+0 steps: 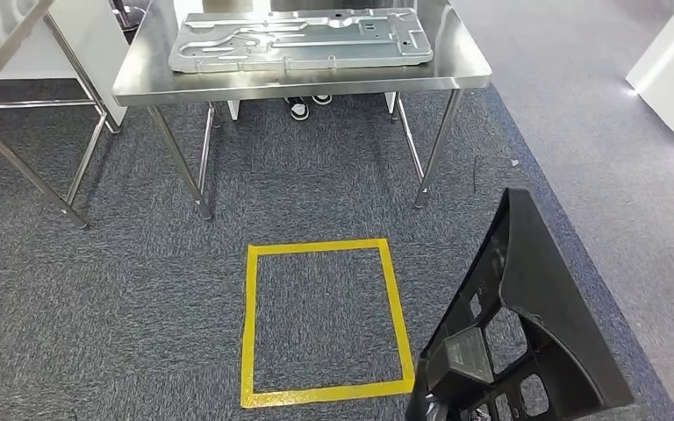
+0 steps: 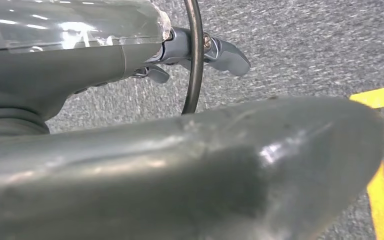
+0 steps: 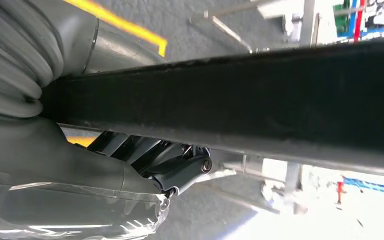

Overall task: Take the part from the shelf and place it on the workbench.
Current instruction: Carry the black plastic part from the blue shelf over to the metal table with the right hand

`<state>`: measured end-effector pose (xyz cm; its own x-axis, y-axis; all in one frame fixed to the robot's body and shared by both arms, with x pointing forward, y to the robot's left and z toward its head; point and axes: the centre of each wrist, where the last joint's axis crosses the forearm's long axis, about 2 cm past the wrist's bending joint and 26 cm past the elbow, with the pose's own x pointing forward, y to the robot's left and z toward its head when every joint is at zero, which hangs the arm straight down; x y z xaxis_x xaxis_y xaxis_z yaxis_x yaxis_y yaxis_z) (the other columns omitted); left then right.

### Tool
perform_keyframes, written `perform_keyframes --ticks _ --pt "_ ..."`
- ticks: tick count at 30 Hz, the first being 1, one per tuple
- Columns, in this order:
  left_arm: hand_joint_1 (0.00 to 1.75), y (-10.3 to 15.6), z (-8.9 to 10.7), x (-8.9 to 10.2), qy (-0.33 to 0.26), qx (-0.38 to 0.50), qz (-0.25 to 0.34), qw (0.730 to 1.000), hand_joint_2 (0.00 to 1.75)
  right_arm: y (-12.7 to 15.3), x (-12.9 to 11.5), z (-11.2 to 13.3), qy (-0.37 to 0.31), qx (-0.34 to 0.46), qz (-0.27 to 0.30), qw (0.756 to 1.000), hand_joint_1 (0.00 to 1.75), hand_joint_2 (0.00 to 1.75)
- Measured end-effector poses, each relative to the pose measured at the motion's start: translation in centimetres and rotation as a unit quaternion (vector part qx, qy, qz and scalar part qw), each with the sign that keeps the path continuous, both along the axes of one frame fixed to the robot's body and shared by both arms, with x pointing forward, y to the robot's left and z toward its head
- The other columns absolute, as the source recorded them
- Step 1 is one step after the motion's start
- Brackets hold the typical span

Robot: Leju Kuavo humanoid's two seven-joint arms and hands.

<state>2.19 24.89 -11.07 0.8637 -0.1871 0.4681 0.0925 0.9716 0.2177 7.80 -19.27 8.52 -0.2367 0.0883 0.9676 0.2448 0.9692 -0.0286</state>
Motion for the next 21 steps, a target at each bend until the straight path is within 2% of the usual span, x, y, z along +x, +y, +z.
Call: perform_keyframes --ticks 10,17,21 --pt "0.0 0.1 0.0 0.0 0.002 0.004 0.004 1.0 0.0 -1.3 0.1 2.3 -0.012 -0.086 -0.096 0.992 1.75 1.75" --pt "0.0 0.7 -0.1 -0.1 0.006 0.009 0.006 1.0 0.0 -2.3 0.3 3.8 -0.017 -0.16 -0.186 0.969 1.75 1.75" --pt "0.0 0.8 -0.1 -0.3 0.007 0.01 -0.004 1.0 0.0 -3.6 0.8 5.0 -0.038 -0.221 -0.234 0.946 1.75 1.75"
